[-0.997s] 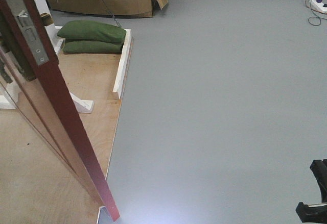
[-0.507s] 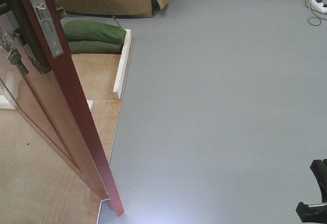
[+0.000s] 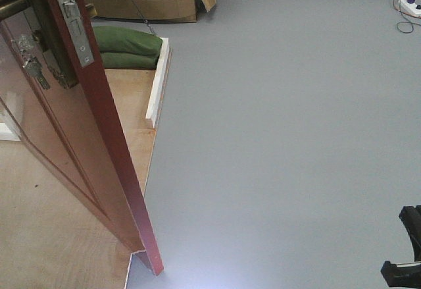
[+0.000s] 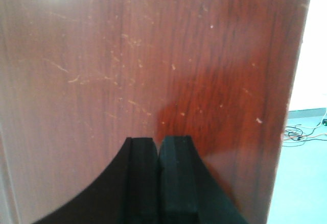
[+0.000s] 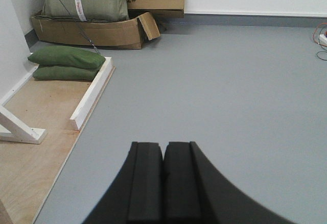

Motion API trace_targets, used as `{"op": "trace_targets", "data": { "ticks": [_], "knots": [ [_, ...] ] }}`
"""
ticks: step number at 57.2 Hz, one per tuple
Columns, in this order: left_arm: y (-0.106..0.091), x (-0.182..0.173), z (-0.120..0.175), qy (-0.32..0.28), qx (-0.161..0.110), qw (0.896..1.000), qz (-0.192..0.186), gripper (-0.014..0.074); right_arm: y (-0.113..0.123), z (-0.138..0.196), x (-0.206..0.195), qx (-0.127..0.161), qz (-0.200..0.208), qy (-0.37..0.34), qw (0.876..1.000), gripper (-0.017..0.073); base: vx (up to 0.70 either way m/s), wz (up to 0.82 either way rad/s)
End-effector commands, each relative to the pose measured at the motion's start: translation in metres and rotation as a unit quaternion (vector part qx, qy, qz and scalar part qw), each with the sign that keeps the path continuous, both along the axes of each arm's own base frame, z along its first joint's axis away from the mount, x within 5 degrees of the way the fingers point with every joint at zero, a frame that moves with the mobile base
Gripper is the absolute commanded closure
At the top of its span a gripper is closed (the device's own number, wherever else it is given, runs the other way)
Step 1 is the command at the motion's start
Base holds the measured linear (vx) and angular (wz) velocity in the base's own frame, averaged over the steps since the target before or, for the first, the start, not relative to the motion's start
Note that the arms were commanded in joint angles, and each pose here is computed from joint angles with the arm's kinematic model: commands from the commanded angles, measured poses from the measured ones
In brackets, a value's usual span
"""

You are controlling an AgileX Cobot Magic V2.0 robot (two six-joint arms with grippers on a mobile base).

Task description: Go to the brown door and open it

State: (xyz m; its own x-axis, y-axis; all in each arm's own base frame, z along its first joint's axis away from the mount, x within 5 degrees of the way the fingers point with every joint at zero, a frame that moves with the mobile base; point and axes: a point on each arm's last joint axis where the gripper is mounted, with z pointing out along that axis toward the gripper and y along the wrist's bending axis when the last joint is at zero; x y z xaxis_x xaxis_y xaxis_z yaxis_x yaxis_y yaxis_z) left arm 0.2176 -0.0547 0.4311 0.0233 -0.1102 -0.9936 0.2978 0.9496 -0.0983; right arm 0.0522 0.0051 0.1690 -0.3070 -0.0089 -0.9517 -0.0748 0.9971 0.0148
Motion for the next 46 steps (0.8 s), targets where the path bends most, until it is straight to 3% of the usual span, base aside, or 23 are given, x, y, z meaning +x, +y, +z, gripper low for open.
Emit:
{"op": "trace_targets", "data": {
  "ticks": [1, 37, 46],
  "knots": [
    [0.0007, -0.0047, 0.0129, -0.021, -0.01, 1.0, 0.003, 0.0597, -0.0004, 0.0059, 0.0017, -0.004, -0.001, -0.04, 0.999, 0.0559, 0.0, 0.0],
    [0.0012, -0.0047, 0.0141, -0.023, -0.01, 1.0, 0.006, 0.0597, -0.0004, 0.0059, 0.0017, -0.004, -0.001, -0.04, 0.999, 0.0559, 0.0, 0.0],
    [0.0012, -0.0061, 0.0211, -0.028, -0.034, 0.999, 0.002, 0.0597, -0.0004, 0.0059, 0.0017, -0.004, -0.001, -0.04, 0.999, 0.0559, 0.0, 0.0]
  ]
}}
